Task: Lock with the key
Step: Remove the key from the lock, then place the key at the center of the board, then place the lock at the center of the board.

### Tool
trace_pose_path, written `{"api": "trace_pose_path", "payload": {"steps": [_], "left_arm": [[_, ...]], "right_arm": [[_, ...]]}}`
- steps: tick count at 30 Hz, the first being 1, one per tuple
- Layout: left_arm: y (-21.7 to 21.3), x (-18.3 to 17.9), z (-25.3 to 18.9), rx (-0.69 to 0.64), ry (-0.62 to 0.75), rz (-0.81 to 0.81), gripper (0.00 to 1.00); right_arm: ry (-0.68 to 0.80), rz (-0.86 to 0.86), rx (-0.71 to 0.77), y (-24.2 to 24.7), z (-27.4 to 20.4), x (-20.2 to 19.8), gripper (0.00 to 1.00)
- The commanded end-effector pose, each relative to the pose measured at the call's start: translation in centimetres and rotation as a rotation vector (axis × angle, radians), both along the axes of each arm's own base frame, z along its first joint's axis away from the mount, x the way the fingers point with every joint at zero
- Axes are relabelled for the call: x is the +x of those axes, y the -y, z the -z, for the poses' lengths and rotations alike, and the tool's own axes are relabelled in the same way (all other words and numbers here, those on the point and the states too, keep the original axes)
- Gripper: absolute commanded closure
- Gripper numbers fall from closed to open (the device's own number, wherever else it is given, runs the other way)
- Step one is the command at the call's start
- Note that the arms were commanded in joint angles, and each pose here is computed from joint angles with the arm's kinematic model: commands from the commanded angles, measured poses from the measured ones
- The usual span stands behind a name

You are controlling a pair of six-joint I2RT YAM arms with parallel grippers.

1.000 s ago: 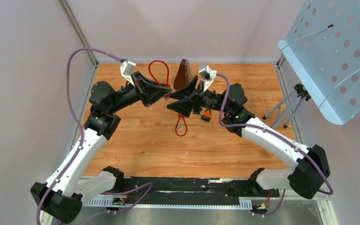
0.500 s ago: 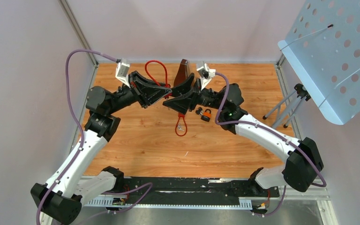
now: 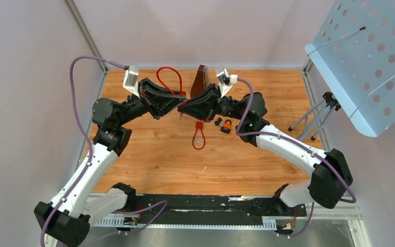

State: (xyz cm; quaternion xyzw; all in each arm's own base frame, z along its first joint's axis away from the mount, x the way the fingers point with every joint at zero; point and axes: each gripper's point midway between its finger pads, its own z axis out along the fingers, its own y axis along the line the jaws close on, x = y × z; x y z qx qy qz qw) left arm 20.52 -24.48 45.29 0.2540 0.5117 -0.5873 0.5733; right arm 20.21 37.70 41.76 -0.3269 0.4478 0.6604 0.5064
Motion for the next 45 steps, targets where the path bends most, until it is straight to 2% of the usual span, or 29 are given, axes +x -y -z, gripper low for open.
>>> {"api": "trace_pose_path", "payload": {"steps": [1, 10, 19, 24, 27, 32, 36, 39, 41, 45], "left_arm": [[-0.5, -1.2, -2.8, -0.043, 0.100, -0.010, 1.00], [-1.0, -0.9, -3.7, -0.064, 0.108, -0.053, 1.00], [-3.3, 0.7, -4.6, -0.150, 0.131, -0.252, 1.00], [-3.4, 2.3, -2.6, -0.053, 0.074, -0.322, 1.00], [-4.0, 4.2, 0.9, 0.065, -0.049, -0.412, 1.00], [-6.8, 7.9, 9.9, 0.304, -0.387, -0.644, 1.00], [-8.5, 9.2, 17.4, 0.462, -0.647, -0.737, 1.00], [-8.8, 9.1, 22.6, 0.520, -0.816, -0.703, 1.00], [-8.5, 8.6, 25.2, 0.538, -0.897, -0.632, 1.00], [-9.5, 7.3, 30.2, 0.590, -1.031, -0.592, 0.99]], "right_arm": [[-0.001, -0.004, -0.008, -0.1, 0.5, 0.0, 1.00], [-0.003, 0.009, -0.095, -0.1, 3.7, 0.0, 1.00], [-0.121, -0.032, -0.137, -0.4, 8.4, -0.5, 1.00], [-0.236, 0.057, -0.196, -0.8, 9.8, 1.6, 1.00], [-0.379, 0.197, -0.274, -1.0, 12.3, 4.5, 1.00], [-0.530, 0.347, -0.319, -0.4, 15.8, 7.1, 1.00], [-0.625, 0.409, -0.339, -0.4, 17.7, 8.4, 1.00], [-0.714, 0.451, -0.377, -0.6, 19.6, 9.4, 1.00], [-0.746, 0.460, -0.405, -1.1, 20.7, 9.9, 1.00], [-0.850, 0.475, -0.490, -2.5, 23.4, 10.9, 1.00]]}}
